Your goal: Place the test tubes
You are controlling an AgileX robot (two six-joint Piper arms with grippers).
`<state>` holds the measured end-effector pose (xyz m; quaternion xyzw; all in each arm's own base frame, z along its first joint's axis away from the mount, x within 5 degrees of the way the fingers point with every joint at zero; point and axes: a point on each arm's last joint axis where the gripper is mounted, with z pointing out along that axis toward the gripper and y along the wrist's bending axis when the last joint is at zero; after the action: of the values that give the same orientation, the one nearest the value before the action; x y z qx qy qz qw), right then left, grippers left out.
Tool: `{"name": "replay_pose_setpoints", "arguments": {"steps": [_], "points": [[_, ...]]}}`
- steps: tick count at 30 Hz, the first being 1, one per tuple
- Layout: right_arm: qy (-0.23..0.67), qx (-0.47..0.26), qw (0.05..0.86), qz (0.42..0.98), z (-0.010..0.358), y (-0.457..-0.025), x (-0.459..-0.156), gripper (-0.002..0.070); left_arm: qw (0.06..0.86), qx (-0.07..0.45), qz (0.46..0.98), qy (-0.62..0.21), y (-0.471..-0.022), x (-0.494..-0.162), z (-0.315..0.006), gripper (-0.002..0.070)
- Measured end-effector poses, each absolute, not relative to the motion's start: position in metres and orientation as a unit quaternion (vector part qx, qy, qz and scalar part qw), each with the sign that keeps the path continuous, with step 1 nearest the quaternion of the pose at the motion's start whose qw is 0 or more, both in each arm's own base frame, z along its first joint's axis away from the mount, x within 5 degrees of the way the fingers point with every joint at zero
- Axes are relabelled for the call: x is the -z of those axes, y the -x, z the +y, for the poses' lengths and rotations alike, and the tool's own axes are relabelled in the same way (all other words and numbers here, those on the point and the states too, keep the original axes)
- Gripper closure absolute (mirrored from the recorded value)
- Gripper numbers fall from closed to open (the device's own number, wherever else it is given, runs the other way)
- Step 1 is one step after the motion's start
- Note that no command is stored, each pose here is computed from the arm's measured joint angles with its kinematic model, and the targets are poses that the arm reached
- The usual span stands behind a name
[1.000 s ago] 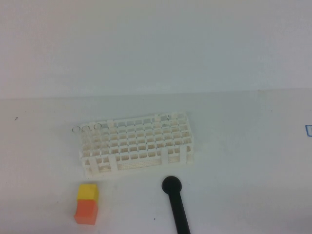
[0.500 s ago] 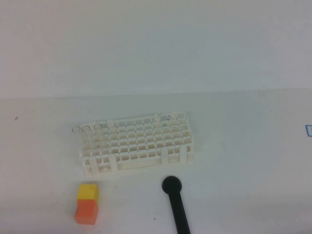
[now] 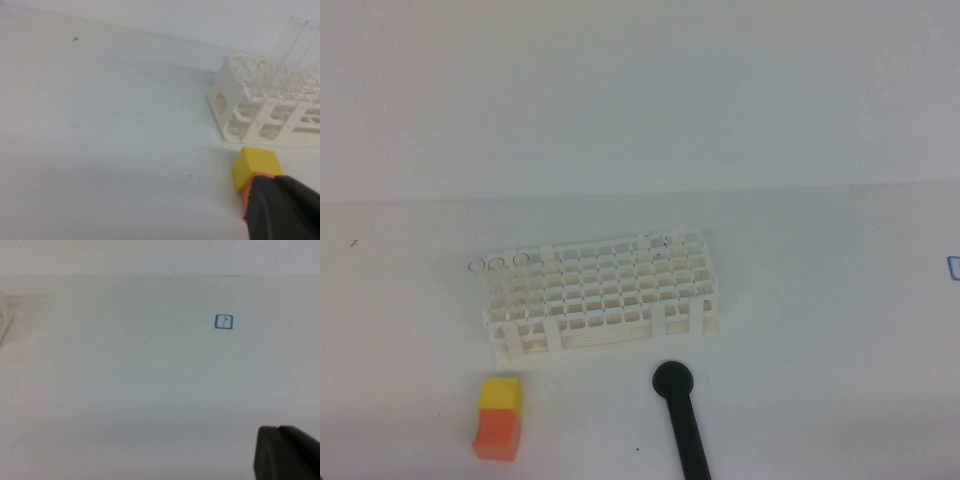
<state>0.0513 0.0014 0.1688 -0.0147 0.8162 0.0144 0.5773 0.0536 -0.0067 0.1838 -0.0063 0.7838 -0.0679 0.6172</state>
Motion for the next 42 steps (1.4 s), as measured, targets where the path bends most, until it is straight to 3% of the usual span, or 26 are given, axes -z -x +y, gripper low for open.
{"name": "replay_pose_setpoints", "arguments": {"steps": [11, 17, 42], "points": [[0.015, -0.014, 0.577, 0.816, 0.0014, -0.0513, -0.1688, 0.0678, 0.616, 0.086, 0.783, -0.018, -0.0531, -0.184, -0.0099, 0.0676], [0.015, -0.014, 0.577, 0.816, 0.0014, -0.0513, -0.1688, 0.0678, 0.615, 0.066, 0.785, -0.033, -0.0532, -0.1833, -0.0087, 0.0676], [0.015, -0.014, 0.577, 0.816, 0.0014, -0.0513, -0.1688, 0.0678, 0.611, 0.066, 0.788, -0.032, -0.0529, -0.1823, -0.0086, 0.0676]]}}
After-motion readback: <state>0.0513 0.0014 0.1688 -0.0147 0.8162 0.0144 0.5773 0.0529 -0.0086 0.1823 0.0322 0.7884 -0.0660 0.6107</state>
